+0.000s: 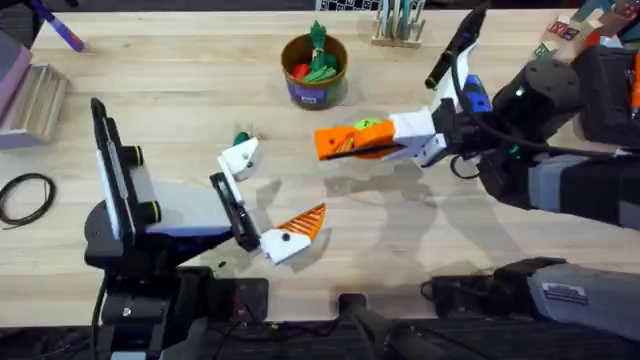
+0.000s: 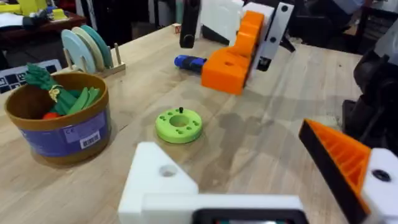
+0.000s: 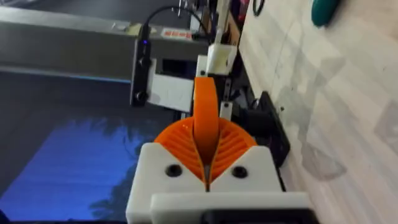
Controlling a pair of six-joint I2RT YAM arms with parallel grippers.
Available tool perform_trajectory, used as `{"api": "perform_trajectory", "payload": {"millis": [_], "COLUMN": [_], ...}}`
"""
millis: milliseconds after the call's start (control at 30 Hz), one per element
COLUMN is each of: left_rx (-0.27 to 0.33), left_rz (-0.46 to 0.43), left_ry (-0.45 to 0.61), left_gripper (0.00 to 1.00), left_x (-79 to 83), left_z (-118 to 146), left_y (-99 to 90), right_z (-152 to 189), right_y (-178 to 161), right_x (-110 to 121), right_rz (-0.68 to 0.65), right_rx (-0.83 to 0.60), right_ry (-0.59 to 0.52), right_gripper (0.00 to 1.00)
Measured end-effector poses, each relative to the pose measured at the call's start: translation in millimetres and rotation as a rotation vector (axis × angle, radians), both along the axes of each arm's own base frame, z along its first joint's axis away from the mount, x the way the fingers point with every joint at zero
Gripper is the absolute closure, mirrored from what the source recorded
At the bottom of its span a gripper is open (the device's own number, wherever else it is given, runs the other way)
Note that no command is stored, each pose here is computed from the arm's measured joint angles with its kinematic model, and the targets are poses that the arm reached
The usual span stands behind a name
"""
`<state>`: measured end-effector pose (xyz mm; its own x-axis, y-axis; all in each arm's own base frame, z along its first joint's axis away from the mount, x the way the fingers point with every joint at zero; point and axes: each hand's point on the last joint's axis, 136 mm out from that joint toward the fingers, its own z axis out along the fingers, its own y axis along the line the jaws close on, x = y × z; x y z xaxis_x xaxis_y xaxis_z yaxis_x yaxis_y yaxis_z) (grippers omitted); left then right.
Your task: Pick up the gripper from the table and insert it into the empty holder that is missing its gripper. Then pick up a screw, insert it into the mounting hole, and use the screwdriver to tighten it. Finally, clean up the table by picking up the vegetable and placing it into the bucket.
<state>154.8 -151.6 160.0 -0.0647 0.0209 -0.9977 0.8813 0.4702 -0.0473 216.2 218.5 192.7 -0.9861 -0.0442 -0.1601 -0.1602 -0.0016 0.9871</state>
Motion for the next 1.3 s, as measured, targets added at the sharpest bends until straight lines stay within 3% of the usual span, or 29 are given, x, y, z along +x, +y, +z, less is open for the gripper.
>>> {"api": "perform_trajectory", "payload": {"millis": [200, 533, 1300], "left_rx": [0.000, 0.000, 0.000], "left_rz": [0.000, 0.000, 0.000], "left_ry": [0.000, 0.000, 0.000], "left_gripper": [0.015, 0.015, 0.015], "left_x": [0.0, 0.0, 0.0], "left_z": [0.0, 0.0, 0.0], "left_y": [0.0, 0.0, 0.0], "right_z": [0.4, -1.4, -25.6], "right_y": [-0.2, 29.3, 82.8], "right_x": [-8.5, 3.0, 1.5], "right_rz": [0.067, 0.241, 0.405], "right_rx": [0.001, -0.001, -0.011], "right_ry": [0.014, 0.037, 0.059], "right_gripper": [0.993, 0.993, 0.993]}}
